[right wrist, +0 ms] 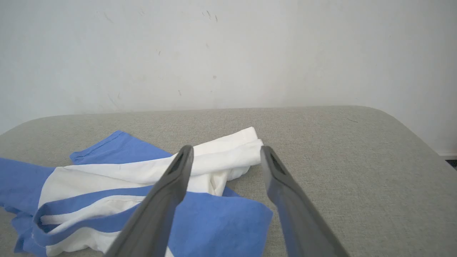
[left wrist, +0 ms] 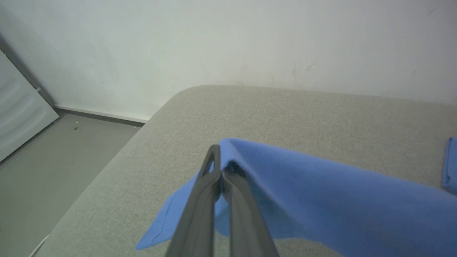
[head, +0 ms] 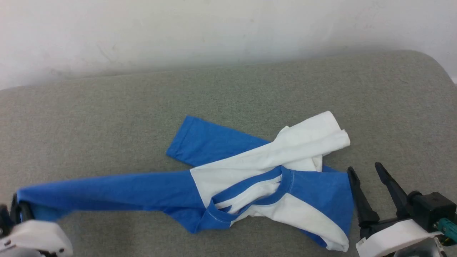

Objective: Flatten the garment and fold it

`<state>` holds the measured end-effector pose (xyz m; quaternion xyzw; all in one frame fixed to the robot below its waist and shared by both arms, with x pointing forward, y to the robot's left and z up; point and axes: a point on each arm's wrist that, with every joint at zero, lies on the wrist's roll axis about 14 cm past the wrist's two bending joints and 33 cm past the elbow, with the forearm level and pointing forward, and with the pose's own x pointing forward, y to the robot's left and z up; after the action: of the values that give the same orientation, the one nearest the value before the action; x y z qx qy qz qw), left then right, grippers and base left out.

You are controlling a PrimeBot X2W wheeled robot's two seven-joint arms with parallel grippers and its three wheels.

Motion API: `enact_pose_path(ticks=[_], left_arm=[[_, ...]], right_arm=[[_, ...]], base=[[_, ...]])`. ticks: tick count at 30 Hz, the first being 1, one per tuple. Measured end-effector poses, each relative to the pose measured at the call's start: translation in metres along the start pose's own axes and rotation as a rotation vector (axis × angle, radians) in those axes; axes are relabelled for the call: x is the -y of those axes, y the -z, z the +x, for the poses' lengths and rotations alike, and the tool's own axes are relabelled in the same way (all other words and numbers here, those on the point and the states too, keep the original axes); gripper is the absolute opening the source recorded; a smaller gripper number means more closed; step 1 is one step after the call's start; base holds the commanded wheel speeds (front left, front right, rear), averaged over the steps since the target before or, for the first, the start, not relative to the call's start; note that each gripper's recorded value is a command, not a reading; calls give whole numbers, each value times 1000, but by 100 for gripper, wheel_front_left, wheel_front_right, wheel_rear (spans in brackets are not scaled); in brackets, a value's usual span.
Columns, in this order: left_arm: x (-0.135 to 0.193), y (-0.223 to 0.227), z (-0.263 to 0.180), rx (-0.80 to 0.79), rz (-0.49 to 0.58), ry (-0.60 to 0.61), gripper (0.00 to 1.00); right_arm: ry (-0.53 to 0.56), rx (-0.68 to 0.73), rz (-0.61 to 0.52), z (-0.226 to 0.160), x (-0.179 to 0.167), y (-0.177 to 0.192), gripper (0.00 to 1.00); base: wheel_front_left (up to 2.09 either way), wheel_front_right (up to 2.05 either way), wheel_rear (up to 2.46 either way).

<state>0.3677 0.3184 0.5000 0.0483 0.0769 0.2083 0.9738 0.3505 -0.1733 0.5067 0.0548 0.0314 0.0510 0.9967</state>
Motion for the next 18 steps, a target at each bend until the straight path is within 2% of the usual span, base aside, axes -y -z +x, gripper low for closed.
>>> enact_pose_path(ticks=[2, 3, 4, 7, 12, 18], left_arm=[[-9, 19, -11, -69, -8, -16, 2], [-9, 25, -14, -90, -29, -17, 29], [-6, 29, -15, -103, -51, -11, 100], [5, 23, -15, -58, -103, 18, 100], [29, -18, -15, 134, -185, 90, 100], [63, -55, -31, 276, -219, 214, 100]], right_arm=[[-1, -3, -1, 1, 0, 0, 100], [-2, -6, -1, 2, 0, 0, 100], [-4, -7, -1, 3, -1, 1, 100], [-9, -18, -1, 5, -2, 2, 100], [-10, -11, -7, 4, -3, -1, 100], [4, -9, -11, -1, 1, -5, 100]], base=[[0, 0, 0], [0, 0, 0], [0, 0, 0], [0, 0, 0], [0, 0, 0], [0, 0, 0]])
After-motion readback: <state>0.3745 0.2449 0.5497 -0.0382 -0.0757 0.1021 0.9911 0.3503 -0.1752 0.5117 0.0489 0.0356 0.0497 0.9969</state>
